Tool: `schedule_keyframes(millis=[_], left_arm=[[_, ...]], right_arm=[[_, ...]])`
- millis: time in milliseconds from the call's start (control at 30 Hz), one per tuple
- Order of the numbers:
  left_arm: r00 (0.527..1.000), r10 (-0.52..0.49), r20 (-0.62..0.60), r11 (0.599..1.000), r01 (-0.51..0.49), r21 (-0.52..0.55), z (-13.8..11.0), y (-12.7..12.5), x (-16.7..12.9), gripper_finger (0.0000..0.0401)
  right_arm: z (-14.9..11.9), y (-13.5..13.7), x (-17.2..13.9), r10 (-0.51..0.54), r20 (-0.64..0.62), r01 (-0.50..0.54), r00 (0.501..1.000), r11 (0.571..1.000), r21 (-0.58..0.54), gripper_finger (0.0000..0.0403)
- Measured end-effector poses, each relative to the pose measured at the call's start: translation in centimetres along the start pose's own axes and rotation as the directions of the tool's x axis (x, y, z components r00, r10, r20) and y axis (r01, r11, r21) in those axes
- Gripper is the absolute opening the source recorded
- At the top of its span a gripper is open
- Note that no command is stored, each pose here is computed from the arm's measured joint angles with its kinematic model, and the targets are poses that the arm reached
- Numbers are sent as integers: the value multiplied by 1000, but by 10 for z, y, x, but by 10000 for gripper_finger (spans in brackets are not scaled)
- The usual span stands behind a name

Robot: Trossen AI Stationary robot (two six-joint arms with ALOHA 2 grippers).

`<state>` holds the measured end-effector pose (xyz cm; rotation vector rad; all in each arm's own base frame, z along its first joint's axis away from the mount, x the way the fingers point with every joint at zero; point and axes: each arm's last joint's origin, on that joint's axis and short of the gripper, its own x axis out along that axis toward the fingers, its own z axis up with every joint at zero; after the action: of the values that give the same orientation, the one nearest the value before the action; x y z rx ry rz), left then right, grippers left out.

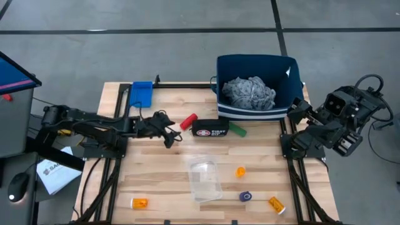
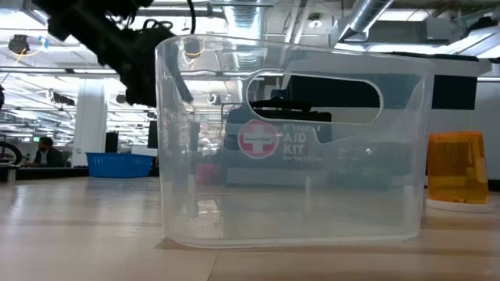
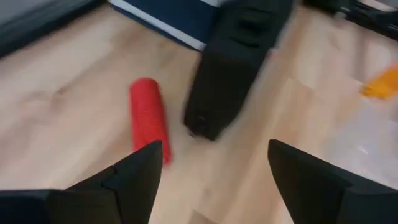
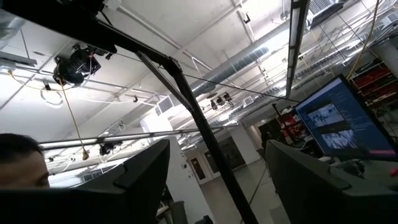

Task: Pick & place medical supplies in basket/bin
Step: Put the red bandage into the transparent bin

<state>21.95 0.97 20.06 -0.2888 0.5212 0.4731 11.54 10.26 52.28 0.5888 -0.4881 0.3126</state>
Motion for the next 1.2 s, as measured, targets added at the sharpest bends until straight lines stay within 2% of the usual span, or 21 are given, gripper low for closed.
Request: schedule_keyframes(millis=[100, 233, 333, 600, 800, 1000, 1200], left_arm=[[998, 56, 27, 998, -55, -15, -5, 4, 9, 301], [994, 102, -40, 995, -101, 14, -17, 6, 25, 316], [990, 116, -75, 992, -112, 52, -25, 6, 36, 321], [988, 140, -70, 990, -137, 45, -35, 6, 61, 322], [985, 165, -51, 986, -164, 14, -38, 13, 78, 317], [976, 200, -84, 980, -199, 15, -47, 21, 91, 313], [974, 205, -92, 979, -205, 11, -52, 24, 98, 275]], right_arm=[[-1, 0, 0, -1, -5, 1, 1000, 1000, -3, 262], [-1, 0, 0, -2, -8, 2, 1000, 1000, -5, 262], [-2, 0, 0, -4, -13, 3, 1000, 1000, -8, 262], [-3, 0, 0, -6, -20, 7, 1000, 1000, 14, 262], [-3, 0, 0, -7, -22, 8, 1000, 1000, 20, 262], [-3, -1, 0, -8, -22, 9, 1000, 999, 45, 262], [-3, -1, 0, -8, -24, 9, 1000, 999, 45, 262]])
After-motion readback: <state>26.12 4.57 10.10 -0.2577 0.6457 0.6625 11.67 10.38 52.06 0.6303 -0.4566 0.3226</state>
